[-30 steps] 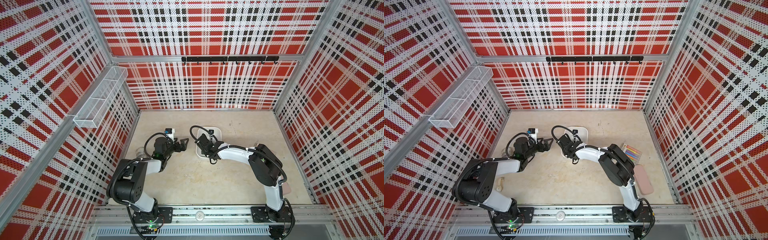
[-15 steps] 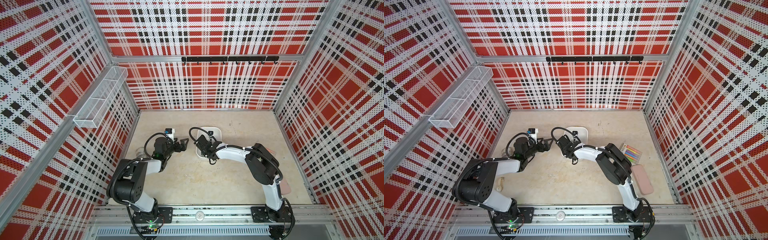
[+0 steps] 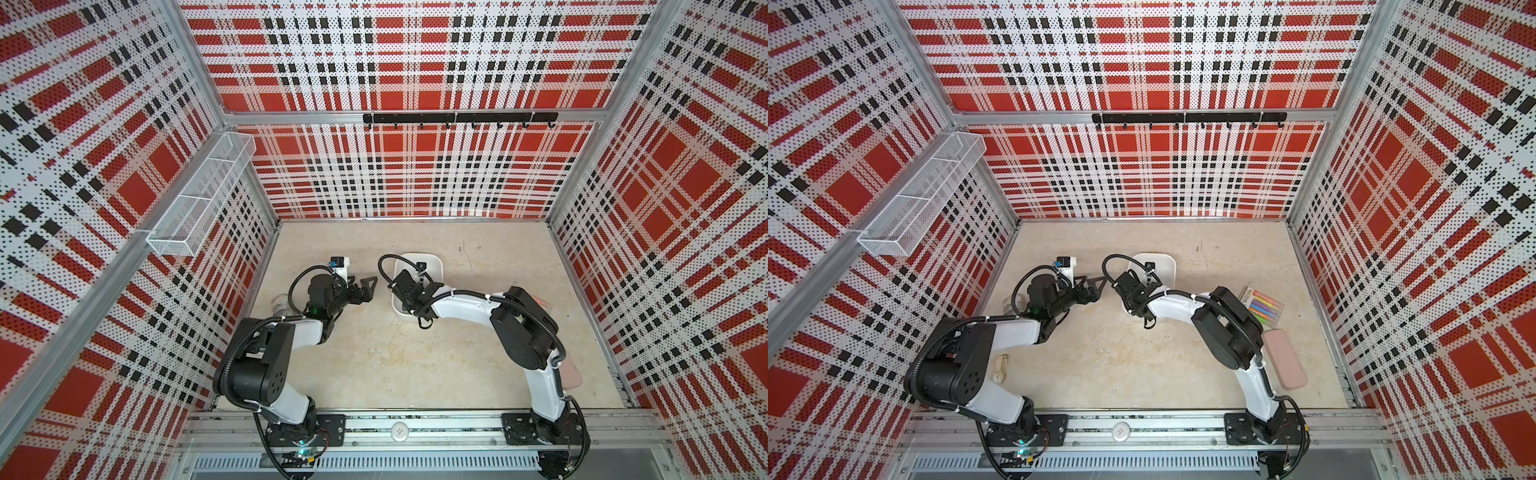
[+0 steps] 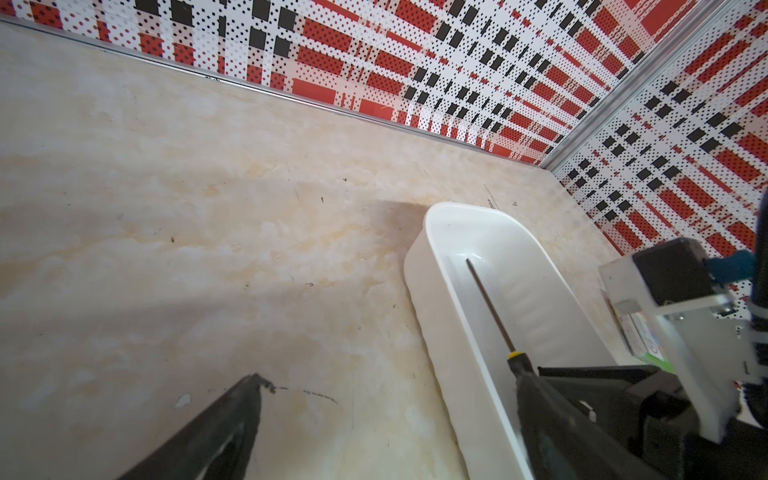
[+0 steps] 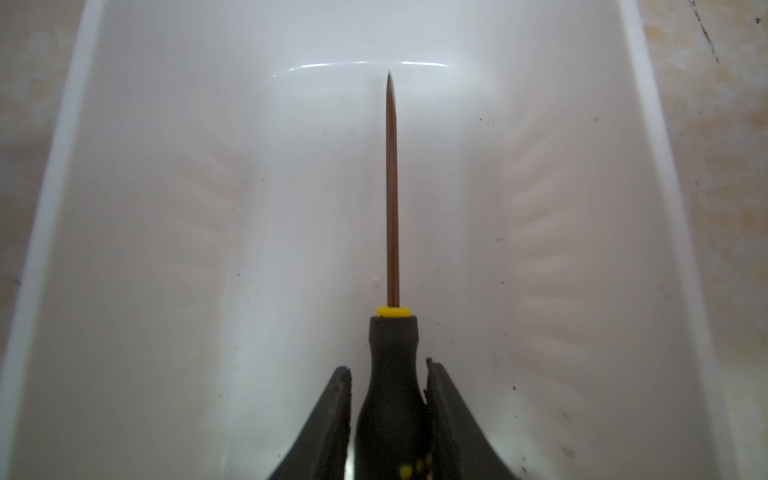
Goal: Put the screwdriver in the bin
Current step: 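Lower the screwdriver into the white bin with the right gripper, then open the right gripper and release the screwdriver in the bin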
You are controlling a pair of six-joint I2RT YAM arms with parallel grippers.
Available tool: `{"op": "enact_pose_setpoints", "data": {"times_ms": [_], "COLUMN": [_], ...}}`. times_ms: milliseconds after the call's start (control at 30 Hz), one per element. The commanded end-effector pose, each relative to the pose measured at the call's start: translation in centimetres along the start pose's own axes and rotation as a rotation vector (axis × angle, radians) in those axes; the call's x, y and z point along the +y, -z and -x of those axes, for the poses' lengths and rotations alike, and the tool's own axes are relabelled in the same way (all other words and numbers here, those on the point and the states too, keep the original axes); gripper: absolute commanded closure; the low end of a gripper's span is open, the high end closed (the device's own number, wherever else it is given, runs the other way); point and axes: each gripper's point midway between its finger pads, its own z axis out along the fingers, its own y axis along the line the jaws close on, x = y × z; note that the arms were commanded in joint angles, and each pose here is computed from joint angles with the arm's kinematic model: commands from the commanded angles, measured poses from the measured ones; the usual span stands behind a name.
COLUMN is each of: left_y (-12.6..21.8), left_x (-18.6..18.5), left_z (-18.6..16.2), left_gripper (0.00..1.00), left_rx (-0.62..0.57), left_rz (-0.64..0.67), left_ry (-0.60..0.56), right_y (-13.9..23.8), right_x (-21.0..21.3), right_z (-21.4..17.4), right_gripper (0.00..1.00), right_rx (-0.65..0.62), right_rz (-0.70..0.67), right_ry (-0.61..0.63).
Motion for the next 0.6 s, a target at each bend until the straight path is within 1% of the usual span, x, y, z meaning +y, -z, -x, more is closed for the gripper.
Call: {"op": "enact_pose_setpoints", "data": {"times_ms": [0,67,267,467,567], "left_y": [0.1,0.1,0.1,0.1,0.1], "left_x": [0.2,0.2,0.3,0.3,0.2], "left_z": [-0.4,-0.4,-0.4,-0.3,0.0], "left_gripper": [0.02,0.02,0.02,0.02,0.02], "left_rx": [0.003,0.004,0.003,0.001,-0.005], "left_rz": [-0.009,-0.008,-0.006,-0.008,-0.01], "left_ry": [-0.003,-0.003,-0.003,0.0,0.001], "right_y": [0.7,0.9,2.5,5.9,7.6], "right_x": [0.7,0.8,0.8,-0.3,-1.8], "right_z": [0.9,1.0,2.4,5.4,6.8], "right_gripper": [0.62,0.6,0.58,0.58,0.58], "right_rx": [-0.023,-0.025,-0.045,-0.072,-0.064], "right_rz": [0.01,0.014,0.032,0.08,0.148], "right_ry": [-0.014,-0.016,-0.015,-0.012,-0.012]}}
